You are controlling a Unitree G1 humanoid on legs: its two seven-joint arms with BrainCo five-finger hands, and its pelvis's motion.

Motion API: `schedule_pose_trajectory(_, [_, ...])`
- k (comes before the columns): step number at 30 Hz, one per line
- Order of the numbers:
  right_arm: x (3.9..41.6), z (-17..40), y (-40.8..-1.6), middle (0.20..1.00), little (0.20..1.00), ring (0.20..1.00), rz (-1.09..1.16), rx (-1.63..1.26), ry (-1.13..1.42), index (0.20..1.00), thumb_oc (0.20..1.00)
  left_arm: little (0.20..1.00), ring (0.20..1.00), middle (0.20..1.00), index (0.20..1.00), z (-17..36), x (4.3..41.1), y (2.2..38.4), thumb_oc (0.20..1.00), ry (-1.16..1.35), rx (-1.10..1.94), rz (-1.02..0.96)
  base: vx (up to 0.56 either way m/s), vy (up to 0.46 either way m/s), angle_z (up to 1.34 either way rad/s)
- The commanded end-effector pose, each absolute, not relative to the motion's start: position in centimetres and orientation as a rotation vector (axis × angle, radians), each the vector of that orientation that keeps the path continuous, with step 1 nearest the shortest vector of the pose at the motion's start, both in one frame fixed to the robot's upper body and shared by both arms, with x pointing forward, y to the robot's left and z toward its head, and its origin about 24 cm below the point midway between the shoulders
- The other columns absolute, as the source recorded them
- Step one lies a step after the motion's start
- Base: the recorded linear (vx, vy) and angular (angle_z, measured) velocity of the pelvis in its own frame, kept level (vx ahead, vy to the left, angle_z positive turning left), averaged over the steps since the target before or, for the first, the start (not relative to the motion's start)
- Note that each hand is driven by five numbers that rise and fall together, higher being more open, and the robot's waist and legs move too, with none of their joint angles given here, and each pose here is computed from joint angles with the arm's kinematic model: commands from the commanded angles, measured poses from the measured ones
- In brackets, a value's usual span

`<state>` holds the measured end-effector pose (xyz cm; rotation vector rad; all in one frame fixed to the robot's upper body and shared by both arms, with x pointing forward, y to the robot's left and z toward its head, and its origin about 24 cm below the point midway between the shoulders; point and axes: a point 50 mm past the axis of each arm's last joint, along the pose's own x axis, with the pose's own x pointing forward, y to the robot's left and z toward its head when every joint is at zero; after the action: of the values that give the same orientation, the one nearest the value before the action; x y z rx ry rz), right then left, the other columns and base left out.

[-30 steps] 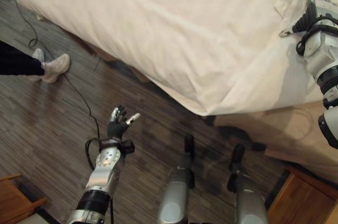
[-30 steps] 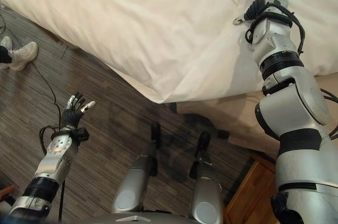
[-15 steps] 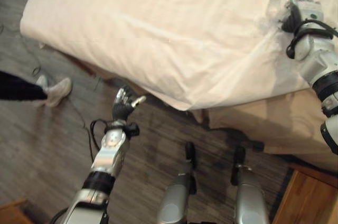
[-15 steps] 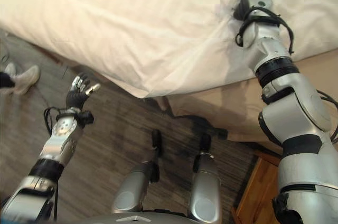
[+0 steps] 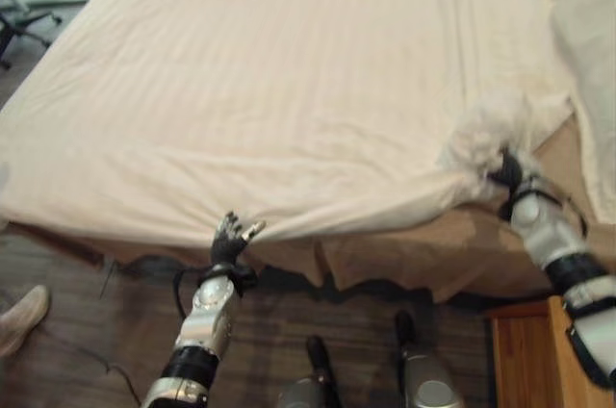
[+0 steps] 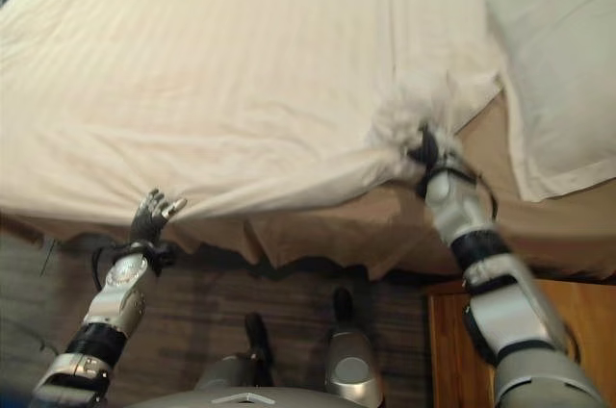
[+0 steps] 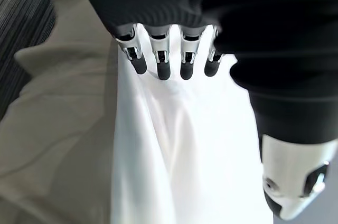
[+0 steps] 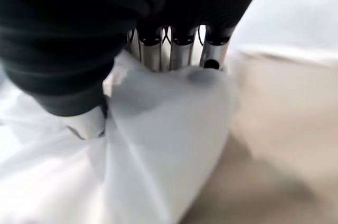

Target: Making the bed.

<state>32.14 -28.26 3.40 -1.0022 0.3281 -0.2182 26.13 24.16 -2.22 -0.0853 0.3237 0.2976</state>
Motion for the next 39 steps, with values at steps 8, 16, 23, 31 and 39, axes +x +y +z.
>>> schedule_pose_trajectory(8, [25.5, 1.8, -34.4, 0.2, 0.2, 0.2, -0.507, -0.958, 0.439, 0.2, 0.2, 1.0, 1.0, 1.0, 1.0, -4.3, 23.5, 23.8, 1.0, 0.399, -0.073, 0.308, -0.01, 0.0, -0.16])
schedule_pose_trajectory(16, [15.9, -8.4, -33.5, 1.0, 1.0, 1.0, -0.568, -0.761, 0.9, 1.0, 1.0, 1.0, 1.0, 1.0, 1.0, -5.3, 23.2, 21.9, 1.0, 0.437, -0.114, 0.299, 0.0, -0.031, -0.21])
schedule_pose_trajectory(23, [7.9, -12.3, -33.7, 1.0, 1.0, 1.0, -0.639, -0.601, 1.301, 1.0, 1.0, 1.0, 1.0, 1.0, 1.0, -5.5, 23.5, 21.1, 1.0, 0.449, -0.134, 0.264, 0.0, -0.033, -0.08])
schedule_pose_trajectory(31, [11.1, -9.5, -36.7, 0.856, 0.856, 0.856, -0.681, -0.662, 1.128, 0.856, 0.856, 1.0, 1.0, 1.0, 1.0, -5.0, 23.2, 21.4, 1.0, 0.421, -0.174, 0.264, 0.0, -0.027, -0.13])
schedule_pose_trajectory(39, [25.1, 7.6, -34.2, 0.2, 0.2, 0.2, -0.768, -0.342, -0.046, 0.2, 0.2, 1.0, 1.0, 1.0, 1.0, -5.1, 23.1, 21.3, 1.0, 0.421, -0.181, 0.294, 0.01, -0.004, -0.05])
